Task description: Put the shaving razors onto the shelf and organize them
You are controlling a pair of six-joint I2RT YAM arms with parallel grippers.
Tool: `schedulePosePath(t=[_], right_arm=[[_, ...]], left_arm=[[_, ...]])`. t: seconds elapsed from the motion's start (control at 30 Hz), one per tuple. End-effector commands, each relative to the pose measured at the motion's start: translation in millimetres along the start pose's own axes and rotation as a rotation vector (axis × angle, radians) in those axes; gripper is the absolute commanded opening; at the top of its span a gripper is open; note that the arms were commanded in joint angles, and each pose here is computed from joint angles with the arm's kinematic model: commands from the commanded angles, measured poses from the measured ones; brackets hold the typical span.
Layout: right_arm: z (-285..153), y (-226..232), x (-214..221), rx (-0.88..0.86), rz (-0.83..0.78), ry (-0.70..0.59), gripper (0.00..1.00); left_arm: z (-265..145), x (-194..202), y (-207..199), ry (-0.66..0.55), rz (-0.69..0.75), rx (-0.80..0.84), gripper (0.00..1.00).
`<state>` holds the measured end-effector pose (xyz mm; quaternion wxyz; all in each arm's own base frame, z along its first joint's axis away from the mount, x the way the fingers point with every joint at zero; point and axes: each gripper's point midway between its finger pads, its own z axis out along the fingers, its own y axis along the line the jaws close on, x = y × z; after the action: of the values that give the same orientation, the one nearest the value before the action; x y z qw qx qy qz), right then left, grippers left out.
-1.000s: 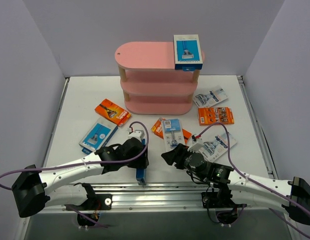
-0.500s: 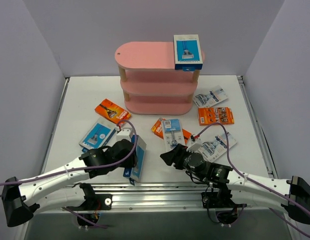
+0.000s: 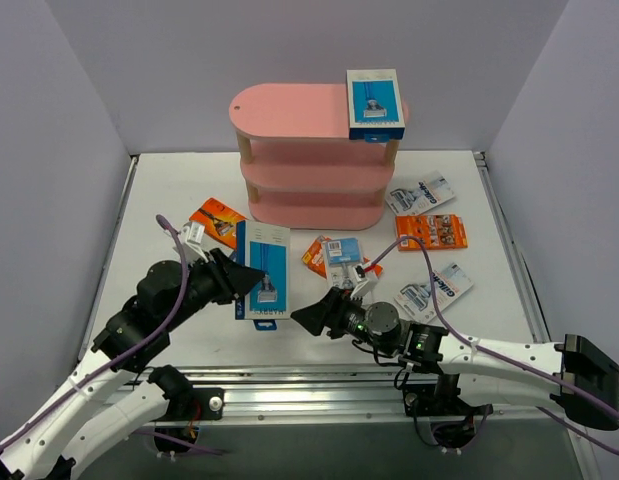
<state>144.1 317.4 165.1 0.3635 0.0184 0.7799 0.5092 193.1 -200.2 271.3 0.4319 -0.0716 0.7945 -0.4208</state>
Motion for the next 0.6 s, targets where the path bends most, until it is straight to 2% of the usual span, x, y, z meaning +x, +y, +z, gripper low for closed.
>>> schedulePosePath(t=[0.0,0.33,0.57], right_arm=[[-2,51,-20,-0.18,-0.018,-0.069,0.66],[-9,75,-28,-0.29,-0.022,-0.093,0.69],[-8,74,-27,-0.288,-0.012,-0.09,0.69]], left_arm=[[-9,-13,-38,-0.044,-0.052,0.189,0.08],[-6,1,-40,-0.04,-0.126,0.296,0.08],[-20,-14,-56,-0.12,-0.178,0.405,0.04]])
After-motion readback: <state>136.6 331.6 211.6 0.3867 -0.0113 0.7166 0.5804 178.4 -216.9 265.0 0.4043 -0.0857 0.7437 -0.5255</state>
